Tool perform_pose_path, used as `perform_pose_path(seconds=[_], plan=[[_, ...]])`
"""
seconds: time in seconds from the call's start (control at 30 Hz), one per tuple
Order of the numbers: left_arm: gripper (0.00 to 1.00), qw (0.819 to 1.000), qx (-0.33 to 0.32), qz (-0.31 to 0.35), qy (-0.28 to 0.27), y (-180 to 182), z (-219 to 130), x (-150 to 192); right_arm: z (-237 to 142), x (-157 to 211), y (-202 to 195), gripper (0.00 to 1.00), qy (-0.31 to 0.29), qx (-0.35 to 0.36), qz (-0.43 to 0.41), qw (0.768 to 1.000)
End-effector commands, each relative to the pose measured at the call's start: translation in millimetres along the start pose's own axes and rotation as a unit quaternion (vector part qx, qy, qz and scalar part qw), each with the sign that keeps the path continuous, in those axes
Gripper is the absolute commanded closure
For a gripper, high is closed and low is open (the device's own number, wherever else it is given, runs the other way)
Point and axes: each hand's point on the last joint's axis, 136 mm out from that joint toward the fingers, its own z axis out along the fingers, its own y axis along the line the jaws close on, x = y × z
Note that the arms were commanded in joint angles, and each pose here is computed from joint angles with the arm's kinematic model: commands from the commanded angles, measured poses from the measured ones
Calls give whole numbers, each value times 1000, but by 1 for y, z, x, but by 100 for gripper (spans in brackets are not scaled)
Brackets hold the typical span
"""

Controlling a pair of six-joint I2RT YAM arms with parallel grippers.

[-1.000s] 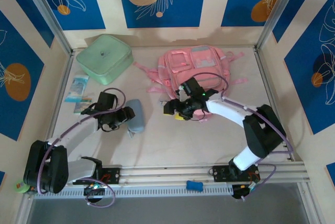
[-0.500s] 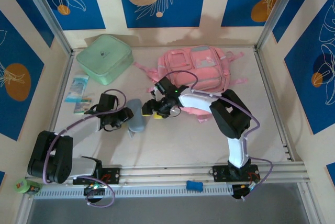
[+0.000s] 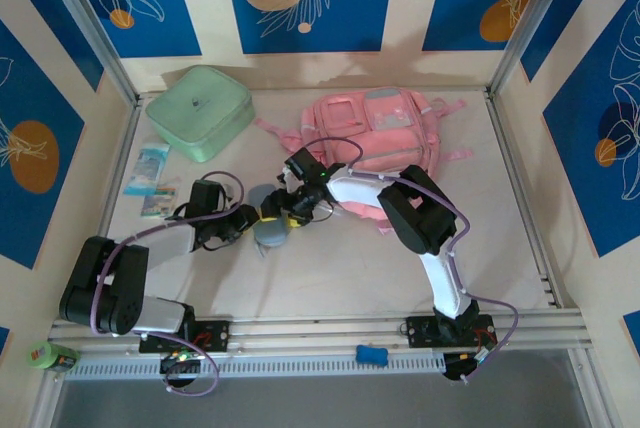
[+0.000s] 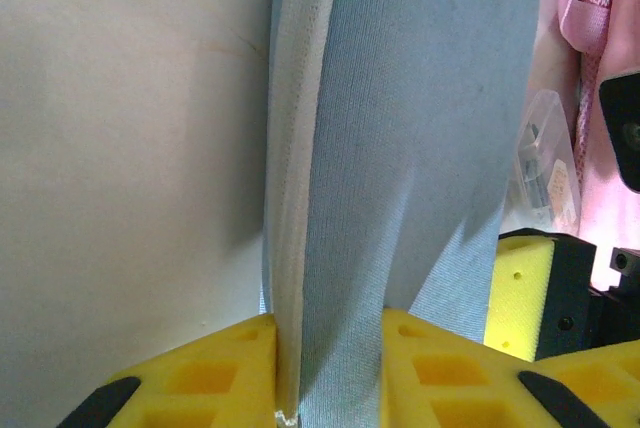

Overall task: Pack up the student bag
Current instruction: Pick up the pencil pouch from the center of the table.

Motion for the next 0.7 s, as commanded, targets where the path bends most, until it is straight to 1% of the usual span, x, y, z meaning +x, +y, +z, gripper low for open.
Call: perform_pose_path(seconds=[0.0, 0.1, 0.17, 0.27, 0.37, 0.47, 0.53, 0.6, 0.67], plan=[[75, 999, -20, -26, 36, 18, 2, 20, -12, 8, 43, 32, 10, -76, -27, 997], [75, 999, -11, -29, 35, 14, 0, 21, -27, 12, 58, 34, 6, -95, -35, 995], [74, 999, 15, -30, 38, 4, 0, 20, -36, 16, 64, 35, 3, -112, -36, 993], [73, 998, 42, -33, 42, -8, 0, 21, -36, 18, 63, 37, 8, -122, -35, 992], [72, 997, 61, -28, 48, -20, -1, 23, -26, 19, 54, 43, 22, -112, -20, 993], [71, 996, 71, -28, 50, -26, -1, 24, -24, 18, 51, 51, 15, -109, -18, 994], [71, 995, 83, -27, 47, -32, -3, 23, -26, 17, 50, 56, 14, -102, -19, 995], [71, 996, 77, -23, 48, -33, -4, 23, -30, 17, 48, 63, 10, -95, -18, 995], [71, 996, 78, -21, 47, -34, -6, 22, -34, 17, 47, 66, 6, -95, -14, 995]])
